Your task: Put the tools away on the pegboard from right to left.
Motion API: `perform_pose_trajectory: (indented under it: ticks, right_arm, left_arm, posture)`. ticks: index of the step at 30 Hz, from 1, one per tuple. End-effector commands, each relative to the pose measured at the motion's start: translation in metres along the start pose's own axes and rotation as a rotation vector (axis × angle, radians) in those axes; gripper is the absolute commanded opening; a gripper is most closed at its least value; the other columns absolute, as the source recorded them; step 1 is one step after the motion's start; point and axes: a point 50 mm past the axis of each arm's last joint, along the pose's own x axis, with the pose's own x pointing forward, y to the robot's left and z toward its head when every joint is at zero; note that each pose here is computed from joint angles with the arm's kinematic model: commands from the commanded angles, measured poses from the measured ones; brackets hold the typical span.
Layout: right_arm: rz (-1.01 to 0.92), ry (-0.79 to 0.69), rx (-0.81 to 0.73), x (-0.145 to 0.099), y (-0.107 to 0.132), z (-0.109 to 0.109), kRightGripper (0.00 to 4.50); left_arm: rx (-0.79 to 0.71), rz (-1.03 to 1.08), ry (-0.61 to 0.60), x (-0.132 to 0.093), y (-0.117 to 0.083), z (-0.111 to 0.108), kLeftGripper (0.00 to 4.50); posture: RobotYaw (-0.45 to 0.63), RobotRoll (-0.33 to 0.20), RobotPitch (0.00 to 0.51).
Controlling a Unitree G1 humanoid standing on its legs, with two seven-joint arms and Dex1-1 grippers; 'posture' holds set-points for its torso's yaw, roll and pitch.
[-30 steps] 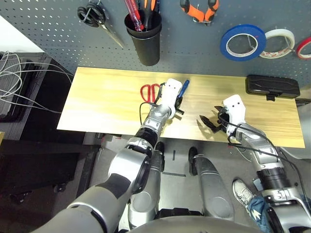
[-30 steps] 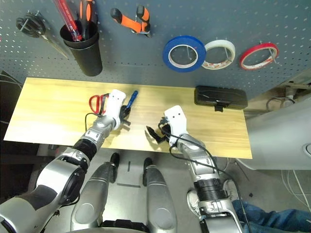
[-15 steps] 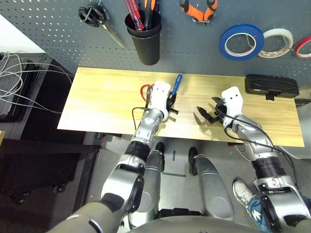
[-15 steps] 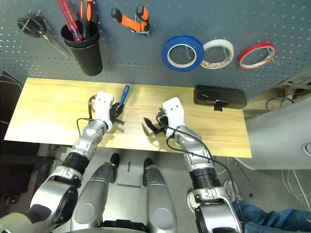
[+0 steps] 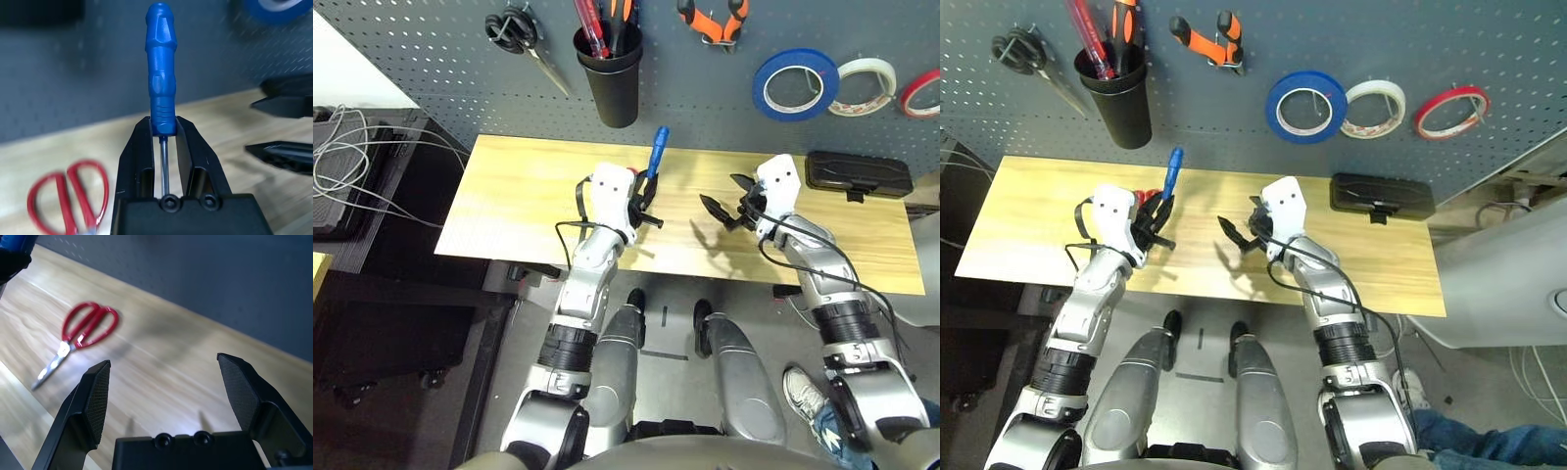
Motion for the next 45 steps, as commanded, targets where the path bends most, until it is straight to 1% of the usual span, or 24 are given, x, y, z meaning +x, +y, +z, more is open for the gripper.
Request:
perform_pose_trajectory:
  ticks: [1,4,6,11,16,18,24,29,32,36,40,45]
  right_arm:
    - [0.029,-0.027,0.001,0.003,0.005,0.003,4.5]
    - [0.041,-0.059,0.0,0.008,0.007,0.011,4.5]
    - [0.044,-0.071,-0.001,0.01,0.007,0.014,4.5]
    - [0.052,-0.093,-0.002,0.015,0.008,0.02,4.5]
    - [0.068,-0.128,-0.005,0.02,0.01,0.028,4.5]
    - [0.073,-0.139,-0.005,0.022,0.01,0.03,4.5]
    - [0.105,-0.172,-0.004,0.028,0.014,0.038,4.5]
    - [0.116,-0.18,-0.004,0.031,0.017,0.04,4.5]
    - [0.133,-0.191,-0.003,0.031,0.02,0.041,4.5]
    - [0.142,-0.201,-0.003,0.032,0.023,0.043,4.5]
    - [0.145,-0.205,-0.003,0.033,0.024,0.044,4.5]
    - [0.144,-0.21,-0.005,0.033,0.025,0.045,4.5]
  left_arm:
    - [0.006,-0.04,-0.056,-0.003,-0.004,0.01,0.54]
    - [0.018,-0.087,-0.153,0.0,-0.007,0.029,0.54]
    - [0.018,-0.109,-0.199,0.001,-0.009,0.037,0.54]
    - [0.022,-0.104,-0.254,0.005,-0.006,0.05,0.54]
    - [0.039,-0.071,-0.36,0.008,0.005,0.07,0.54]
    - [0.043,-0.063,-0.389,0.008,0.007,0.075,0.54]
    - [0.069,-0.01,-0.544,0.016,0.02,0.112,0.54]
    - [0.084,0.011,-0.617,0.024,0.031,0.135,0.54]
    - [0.03,0.071,-0.647,0.033,0.048,0.147,0.54]
    - [-0.009,0.123,-0.671,0.043,0.066,0.156,0.54]
    - [-0.04,0.153,-0.687,0.057,0.078,0.16,0.54]
    - [-0.073,0.178,-0.655,0.074,0.082,0.15,0.54]
  posture:
    - [0.07,0.0,0.305]
    - [0.08,0.0,0.301]
    - [0.08,0.0,0.301]
    - [0.08,0.0,0.301]
    - [0.08,0.0,0.298]
    - [0.08,0.0,0.298]
    - [0.09,0.0,0.289]
    - [0.09,0.0,0.287]
    - [0.09,0.0,0.288]
    - [0.09,0.0,0.285]
    - [0.08,0.0,0.283]
    - [0.07,0.0,0.281]
